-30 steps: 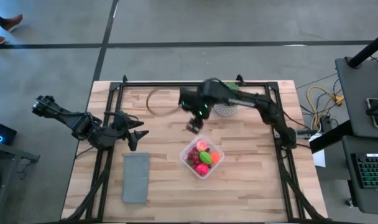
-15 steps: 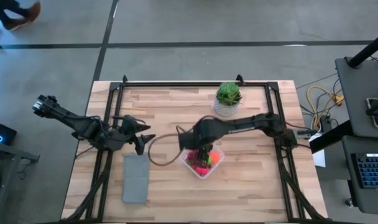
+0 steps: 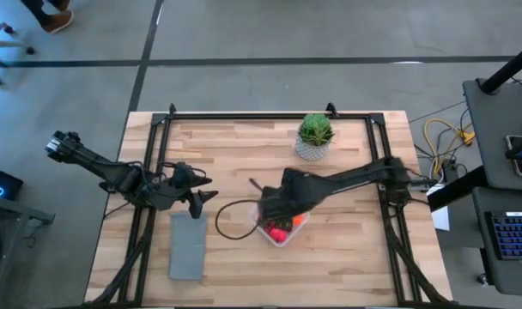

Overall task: Pick and placing Produce into tupperware
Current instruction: Return to Home Position

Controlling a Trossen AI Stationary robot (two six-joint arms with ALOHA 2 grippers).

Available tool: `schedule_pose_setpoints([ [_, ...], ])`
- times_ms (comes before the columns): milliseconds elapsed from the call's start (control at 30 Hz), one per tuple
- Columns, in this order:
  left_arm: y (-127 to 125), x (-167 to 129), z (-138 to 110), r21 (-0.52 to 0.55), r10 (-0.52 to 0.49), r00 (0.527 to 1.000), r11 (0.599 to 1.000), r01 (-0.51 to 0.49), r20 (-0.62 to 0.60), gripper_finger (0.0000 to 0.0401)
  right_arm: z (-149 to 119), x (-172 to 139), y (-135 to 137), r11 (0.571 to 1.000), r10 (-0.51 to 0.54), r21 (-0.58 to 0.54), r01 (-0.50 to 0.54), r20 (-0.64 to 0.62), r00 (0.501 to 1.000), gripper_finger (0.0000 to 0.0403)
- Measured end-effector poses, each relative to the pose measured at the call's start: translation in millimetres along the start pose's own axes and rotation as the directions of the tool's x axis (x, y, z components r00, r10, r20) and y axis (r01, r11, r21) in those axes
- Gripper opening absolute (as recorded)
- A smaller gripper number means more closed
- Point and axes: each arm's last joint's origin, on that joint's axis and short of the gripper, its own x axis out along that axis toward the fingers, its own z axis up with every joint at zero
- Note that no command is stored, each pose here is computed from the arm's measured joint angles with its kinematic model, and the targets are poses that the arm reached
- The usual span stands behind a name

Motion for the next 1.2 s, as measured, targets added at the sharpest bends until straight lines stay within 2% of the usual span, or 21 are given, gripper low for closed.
schedule_pose_setpoints([
  [100, 0.4, -4.2, 3.9, -0.023, -0.022, 1.000, 0.999, 0.023, 0.014, 0.0228, -12.4, -42.2, -14.3, 0.997, -0.081, 0.027, 0.078, 0.152, 0.985, 0.0325],
  [167, -2.9, -15.0, 17.6, -0.069, -0.084, 0.996, 0.994, 0.087, 0.040, 0.0228, -26.2, -78.3, -30.8, 0.990, -0.133, 0.081, 0.115, 0.265, 0.955, 0.0329],
  [233, -4.9, -30.7, 34.8, -0.116, -0.157, 0.985, 0.980, 0.164, 0.070, 0.0228, -45.7, -115.8, -53.5, 0.989, -0.134, 0.110, 0.102, 0.344, 0.930, 0.0329],
  [300, -5.2, -45.4, 48.6, -0.140, -0.235, 0.966, 0.958, 0.249, 0.104, 0.0228, -66.9, -151.2, -77.5, 0.986, -0.101, 0.161, 0.035, 0.421, 0.901, 0.0327],
  [367, -10.2, -51.6, 55.7, -0.025, -0.304, 0.939, 0.950, 0.311, 0.162, 0.0228, -90.0, -183.7, -98.7, 0.937, 0.007, 0.298, -0.182, 0.504, 0.864, 0.0326],
  [400, -12.8, -54.2, 57.6, 0.058, -0.339, 0.920, 0.941, 0.334, 0.195, 0.0228, -100.7, -196.7, -104.9, 0.933, 0.053, 0.268, -0.240, 0.558, 0.828, 0.0326],
  [433, -13.2, -56.2, 58.4, 0.109, -0.361, 0.907, 0.932, 0.345, 0.219, 0.0228, -111.2, -208.7, -107.2, 0.943, 0.104, 0.186, -0.277, 0.626, 0.773, 0.0326],
  [500, -10.3, -58.3, 57.6, 0.154, -0.384, 0.896, 0.922, 0.356, 0.222, 0.0228, -128.8, -223.3, -108.4, 0.937, 0.219, 0.019, -0.350, 0.746, 0.629, 0.0327],
  [533, -8.2, -57.4, 56.6, 0.177, -0.378, 0.898, 0.922, 0.344, 0.224, 0.0228, -137.4, -223.1, -109.8, 0.917, 0.312, -0.085, -0.390, 0.761, 0.568, 0.0327],
  [567, -4.7, -56.8, 54.7, 0.189, -0.370, 0.901, 0.924, 0.332, 0.228, 0.0228, -145.5, -216.5, -111.9, 0.892, 0.388, -0.161, -0.423, 0.755, 0.530, 0.0328],
  [633, 3.9, -57.3, 49.4, 0.187, -0.367, 0.897, 0.926, 0.328, 0.246, 0.0228, -159.4, -197.0, -116.7, 0.847, 0.453, -0.210, -0.488, 0.765, 0.458, 0.0329],
  [733, 13.8, -59.5, 42.1, 0.241, -0.424, 0.845, 0.902, 0.359, 0.328, 0.0228, -173.7, -161.3, -118.3, 0.819, 0.430, -0.192, -0.540, 0.829, 0.357, 0.0327],
  [833, 23.3, -53.6, 27.5, 0.303, -0.465, 0.785, 0.881, 0.363, 0.410, 0.0228, -181.1, -132.5, -116.6, 0.779, 0.467, -0.286, -0.558, 0.859, 0.211, 0.0325],
  [900, 33.6, -47.6, 13.6, 0.296, -0.467, 0.763, 0.882, 0.367, 0.448, 0.0228, -184.7, -119.3, -120.7, 0.773, 0.453, -0.319, -0.548, 0.883, 0.124, 0.0325],
  [933, 39.0, -44.5, 6.0, 0.286, -0.468, 0.756, 0.883, 0.373, 0.457, 0.0228, -186.1, -112.5, -124.2, 0.776, 0.431, -0.313, -0.548, 0.897, 0.098, 0.0325],
  [1000, 49.0, -39.5, -9.2, 0.277, -0.490, 0.733, 0.871, 0.405, 0.471, 0.0228, -187.4, -92.5, -129.1, 0.774, 0.413, -0.287, -0.564, 0.904, 0.107, 0.0325],
  [1100, 65.2, -37.6, -25.3, 0.255, -0.496, 0.710, 0.868, 0.426, 0.501, 0.0228, -189.2, -66.2, -135.1, 0.734, 0.447, -0.292, -0.613, 0.888, 0.112, 0.0325],
  [1200, 83.2, -45.5, -32.3, 0.248, -0.488, 0.678, 0.870, 0.426, 0.550, 0.0228, -188.5, -51.3, -145.5, 0.715, 0.434, -0.286, -0.638, 0.897, 0.084, 0.0325],
])
